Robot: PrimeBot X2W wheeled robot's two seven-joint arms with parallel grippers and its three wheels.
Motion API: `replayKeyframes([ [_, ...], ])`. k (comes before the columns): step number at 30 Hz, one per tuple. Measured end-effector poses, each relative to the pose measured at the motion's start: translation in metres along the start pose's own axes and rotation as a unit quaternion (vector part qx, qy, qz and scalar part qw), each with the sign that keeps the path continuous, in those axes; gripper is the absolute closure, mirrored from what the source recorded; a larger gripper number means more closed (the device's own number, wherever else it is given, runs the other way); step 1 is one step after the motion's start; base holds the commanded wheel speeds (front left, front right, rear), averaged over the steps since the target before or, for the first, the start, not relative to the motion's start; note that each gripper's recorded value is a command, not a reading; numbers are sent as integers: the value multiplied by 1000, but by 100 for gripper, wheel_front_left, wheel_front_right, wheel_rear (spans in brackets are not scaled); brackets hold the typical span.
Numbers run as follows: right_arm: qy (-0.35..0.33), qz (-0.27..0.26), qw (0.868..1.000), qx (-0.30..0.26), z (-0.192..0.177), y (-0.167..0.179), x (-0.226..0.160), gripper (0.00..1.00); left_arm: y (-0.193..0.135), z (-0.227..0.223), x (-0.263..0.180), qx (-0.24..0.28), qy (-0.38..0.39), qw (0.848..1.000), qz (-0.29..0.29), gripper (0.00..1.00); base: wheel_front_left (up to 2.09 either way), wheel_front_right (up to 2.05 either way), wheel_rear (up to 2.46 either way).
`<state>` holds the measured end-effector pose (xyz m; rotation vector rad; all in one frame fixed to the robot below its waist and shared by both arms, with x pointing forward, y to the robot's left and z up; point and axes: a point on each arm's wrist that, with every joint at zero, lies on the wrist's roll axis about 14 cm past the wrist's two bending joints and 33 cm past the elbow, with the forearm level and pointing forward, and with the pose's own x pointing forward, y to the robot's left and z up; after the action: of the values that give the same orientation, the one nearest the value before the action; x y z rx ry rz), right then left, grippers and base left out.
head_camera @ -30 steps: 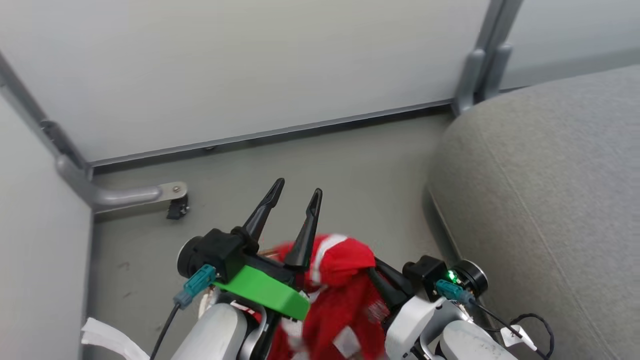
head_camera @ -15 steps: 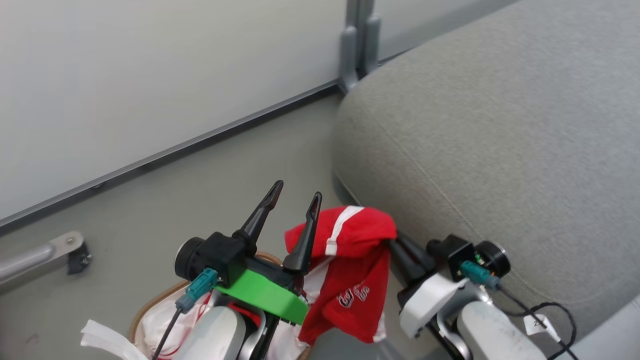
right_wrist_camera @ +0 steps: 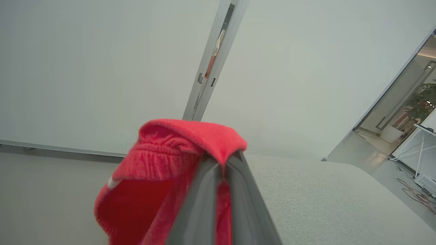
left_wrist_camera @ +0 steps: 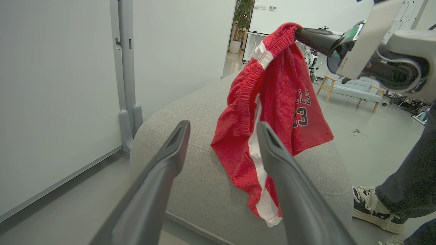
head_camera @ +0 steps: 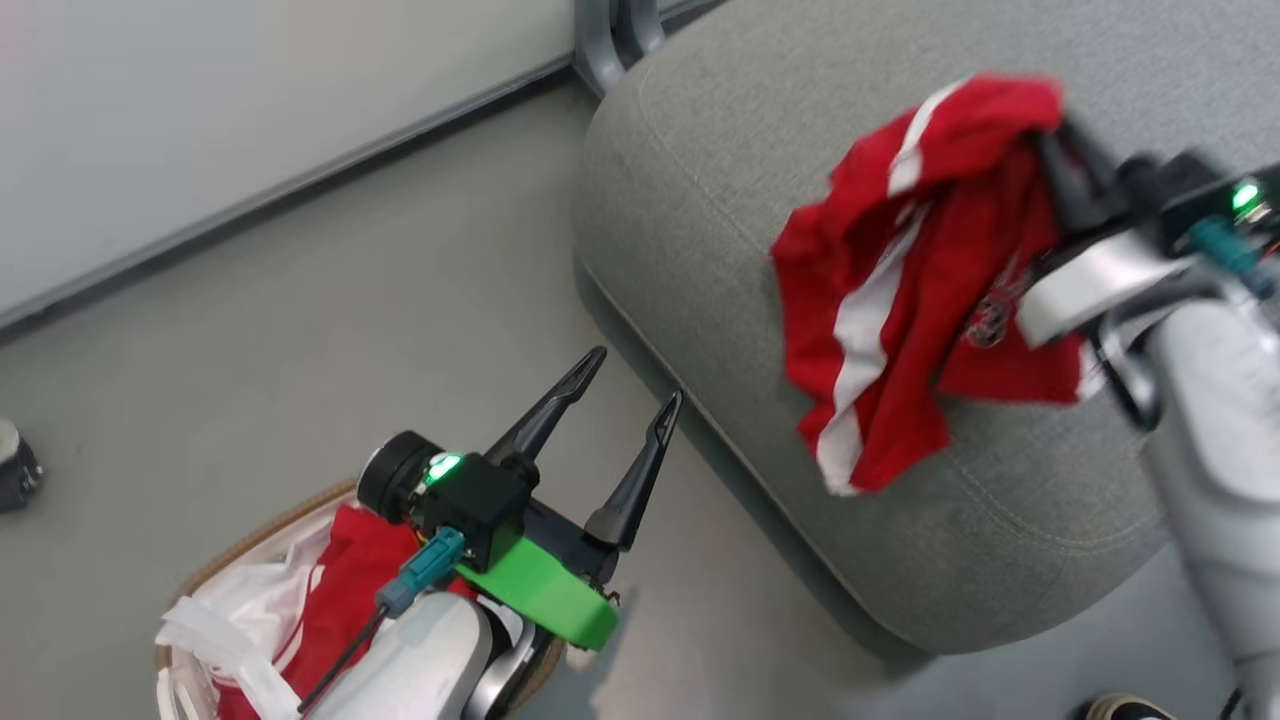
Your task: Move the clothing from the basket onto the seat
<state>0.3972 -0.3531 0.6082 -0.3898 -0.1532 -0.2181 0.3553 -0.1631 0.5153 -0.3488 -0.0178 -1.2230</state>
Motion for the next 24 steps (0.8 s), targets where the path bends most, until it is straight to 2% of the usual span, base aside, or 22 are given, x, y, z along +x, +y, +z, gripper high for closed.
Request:
replayKeyframes([
  [4,-9,-38,998,-47,12,-44,37,100,20,-9,-3,-3,5,1000,3,0,0,0,0],
  [9,-3,-58,995,-87,12,-65,83,100,50,-28,-13,-16,16,1000,21,0,0,0,0],
  [15,7,-72,993,-89,-5,-62,127,100,81,-47,-26,-31,23,998,46,0,0,0,0],
  [20,34,-95,992,-81,-40,-60,141,100,101,-58,-36,-43,26,996,68,0,0,0,0],
  [24,91,-88,989,-75,-93,-38,136,100,117,-71,-50,-51,38,993,96,0,0,0,0],
])
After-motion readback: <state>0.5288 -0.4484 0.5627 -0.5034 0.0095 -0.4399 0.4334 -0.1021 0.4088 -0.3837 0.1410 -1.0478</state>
